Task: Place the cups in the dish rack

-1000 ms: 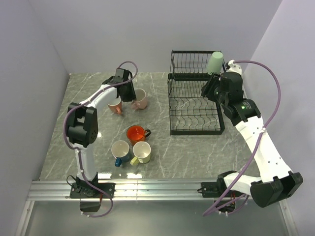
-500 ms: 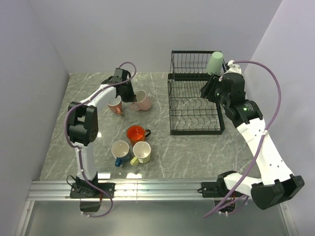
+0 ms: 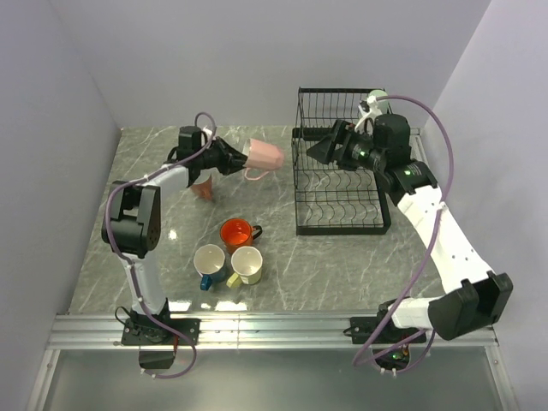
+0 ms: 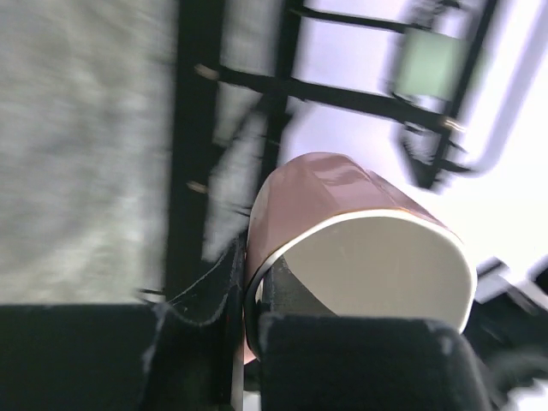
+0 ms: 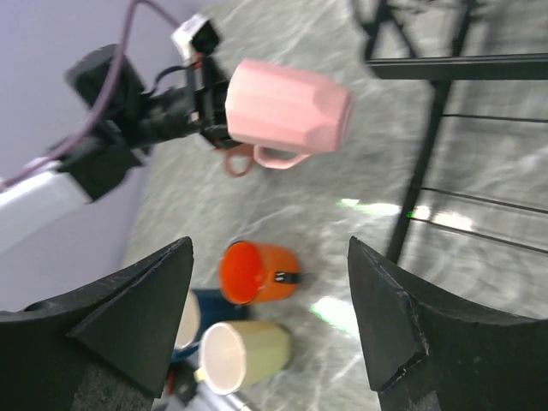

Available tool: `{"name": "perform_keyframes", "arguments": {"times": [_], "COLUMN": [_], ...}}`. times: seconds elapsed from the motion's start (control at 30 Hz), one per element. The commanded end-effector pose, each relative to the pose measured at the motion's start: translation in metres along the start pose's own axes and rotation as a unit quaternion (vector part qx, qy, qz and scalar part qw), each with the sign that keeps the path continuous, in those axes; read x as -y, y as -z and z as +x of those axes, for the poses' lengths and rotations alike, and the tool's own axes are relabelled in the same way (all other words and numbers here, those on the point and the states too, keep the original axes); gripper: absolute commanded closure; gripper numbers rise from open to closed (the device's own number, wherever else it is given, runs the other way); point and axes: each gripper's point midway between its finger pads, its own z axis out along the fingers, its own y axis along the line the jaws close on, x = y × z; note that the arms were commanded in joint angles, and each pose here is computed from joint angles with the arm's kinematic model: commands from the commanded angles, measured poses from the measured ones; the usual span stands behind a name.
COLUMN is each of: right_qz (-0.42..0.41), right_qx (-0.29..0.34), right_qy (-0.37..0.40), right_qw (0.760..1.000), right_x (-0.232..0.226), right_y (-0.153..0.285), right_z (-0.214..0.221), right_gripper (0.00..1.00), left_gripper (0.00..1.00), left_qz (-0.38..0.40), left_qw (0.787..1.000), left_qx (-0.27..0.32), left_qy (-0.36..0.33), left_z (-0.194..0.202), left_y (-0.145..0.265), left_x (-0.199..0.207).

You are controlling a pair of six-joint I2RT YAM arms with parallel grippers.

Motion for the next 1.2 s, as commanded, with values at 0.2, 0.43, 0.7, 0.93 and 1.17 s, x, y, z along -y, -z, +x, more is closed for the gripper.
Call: {"name": "perform_keyframes", "arguments": {"times": [0.2,0.43,0.7,0.93,1.17], "right_qz": [-0.119,-0.144,-0.128,-0.08,-0.085], "right_qx": [-0.018,-0.034,-0.035,-0.028,-0.029], "right_qy": [0.01,0.033,0.074,0.115,0.12], "right_qw": [0.993,0.988,0.988,0.99,0.989], "right_x": [-0.052,-0.081,-0.092,-0.072,-0.073], "right_y": [-0.024,-0.043,-0.082,-0.103,-0.12], "right_z": [0.004,0.018,0.022,0.03,0.031], "right_gripper": [0.2,0.23,0.26,0.26,0.26], "left_gripper": [1.0,0.99,0.99,0.99,1.0], "left_qz": [0.324,0.459,0.454,0.475,0.487], "left_qw": [0.942,0.874,0.874,0.86,0.851], "left_qx": [-0.091,-0.134,-0.152,-0.142,-0.136], "left_qy": [-0.004,0.084,0.088,0.122,0.142], "left_z": [0.046,0.044,0.047,0.056,0.064], "left_y": [0.091,0.133,0.136,0.161,0.177], "left_x": [0.147,0.171,0.176,0.189,0.195]}}
